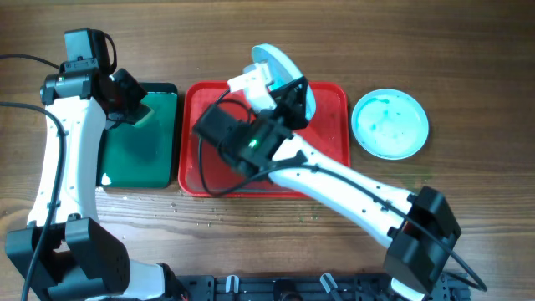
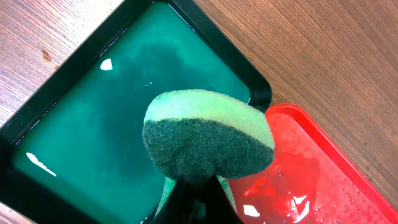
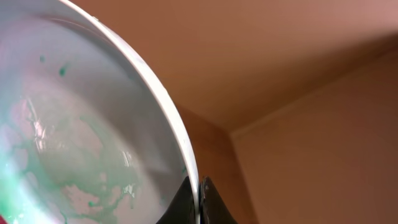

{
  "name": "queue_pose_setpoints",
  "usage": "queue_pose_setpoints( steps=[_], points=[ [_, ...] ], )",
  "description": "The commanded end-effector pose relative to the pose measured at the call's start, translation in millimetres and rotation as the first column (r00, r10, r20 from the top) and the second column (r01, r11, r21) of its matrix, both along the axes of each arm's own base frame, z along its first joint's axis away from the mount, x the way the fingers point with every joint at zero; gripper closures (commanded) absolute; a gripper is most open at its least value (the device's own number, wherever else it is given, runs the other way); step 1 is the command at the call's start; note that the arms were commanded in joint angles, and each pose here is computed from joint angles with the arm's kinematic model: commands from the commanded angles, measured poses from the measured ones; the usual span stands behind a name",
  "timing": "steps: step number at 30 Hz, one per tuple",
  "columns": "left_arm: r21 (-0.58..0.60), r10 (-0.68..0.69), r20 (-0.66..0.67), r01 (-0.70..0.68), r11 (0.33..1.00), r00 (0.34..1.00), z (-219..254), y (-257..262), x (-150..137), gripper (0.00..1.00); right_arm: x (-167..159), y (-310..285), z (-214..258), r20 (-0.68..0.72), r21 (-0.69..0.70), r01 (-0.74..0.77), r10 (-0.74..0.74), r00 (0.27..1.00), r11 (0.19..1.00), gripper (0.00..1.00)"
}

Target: Clean dirty plates on tray and stack at the side

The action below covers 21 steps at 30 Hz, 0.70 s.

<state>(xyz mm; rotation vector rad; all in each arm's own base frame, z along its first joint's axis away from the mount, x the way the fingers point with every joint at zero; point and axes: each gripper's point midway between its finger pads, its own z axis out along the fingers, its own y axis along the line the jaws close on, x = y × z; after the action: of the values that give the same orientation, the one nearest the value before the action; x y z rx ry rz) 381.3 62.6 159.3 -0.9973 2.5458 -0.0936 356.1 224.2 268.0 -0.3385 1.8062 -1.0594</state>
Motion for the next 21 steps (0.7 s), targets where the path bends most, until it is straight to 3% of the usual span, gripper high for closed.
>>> queue_pose_setpoints(
  steps=[1, 4, 7, 9, 11, 13, 15, 17, 21],
  points=[
    [0.017, -0.007, -0.011, 0.007, 1.0, 1.0, -3.7, 3.3, -0.5, 0.96, -9.9, 3.2, 21.4, 0.066, -0.048, -0.003, 0.006, 0.998, 0.999, 0.96],
    [0.017, -0.007, -0.012, 0.007, 1.0, 1.0, -4.7, 3.4, 0.3, 0.96, -4.6, 12.4, -24.9, -0.167, 0.092, -0.072, 0.086, 0.982, 0.993, 0.96],
    [0.014, -0.007, -0.037, 0.008, 1.0, 0.999, -13.5, 3.6, 0.8, 0.96, -1.2, 14.7, -72.2, -0.423, 0.386, -0.043, 0.218, 0.88, 0.922, 0.96],
    [0.032, 0.002, -0.049, 0.0, 0.999, 0.999, -15.8, 7.2, -0.4, 0.96, 6.7, 4.5, -74.5, -0.48, 0.592, 0.034, 0.318, 0.818, 0.806, 0.96],
    [0.032, 0.002, -0.049, 0.0, 0.999, 0.999, -15.8, 7.1, -0.5, 0.96, 29.7, -43.4, -70.7, -0.495, 0.778, 0.206, 0.376, 0.783, 0.594, 0.96],
    [0.032, 0.002, -0.053, 0.0, 0.999, 0.999, -16.1, 7.1, -1.3, 0.96, 49.5, -130.8, -81.2, -0.538, 0.819, 0.425, 0.257, 0.803, 0.386, 0.96],
    [0.032, 0.002, -0.051, -0.001, 0.999, 0.999, -15.9, 7.1, -0.8, 0.96, 53.1, -211.1, -90.0, -0.572, 0.814, 0.542, 0.128, 0.81, 0.209, 0.96],
    [0.032, 0.002, -0.052, -0.001, 0.999, 0.999, -16.0, 7.1, -1.1, 0.96, 46.1, -290.7, -107.0, -0.615, 0.78, 0.615, -0.038, 0.787, 0.115, 0.96],
    [0.031, 0.002, -0.055, -0.001, 1.0, 0.998, -16.3, 7.0, -1.8, 0.96, 23.2, -337.2, -155.9, -0.673, 0.73, 0.683, -0.143, 0.726, 0.025, 0.96]
  ],
)
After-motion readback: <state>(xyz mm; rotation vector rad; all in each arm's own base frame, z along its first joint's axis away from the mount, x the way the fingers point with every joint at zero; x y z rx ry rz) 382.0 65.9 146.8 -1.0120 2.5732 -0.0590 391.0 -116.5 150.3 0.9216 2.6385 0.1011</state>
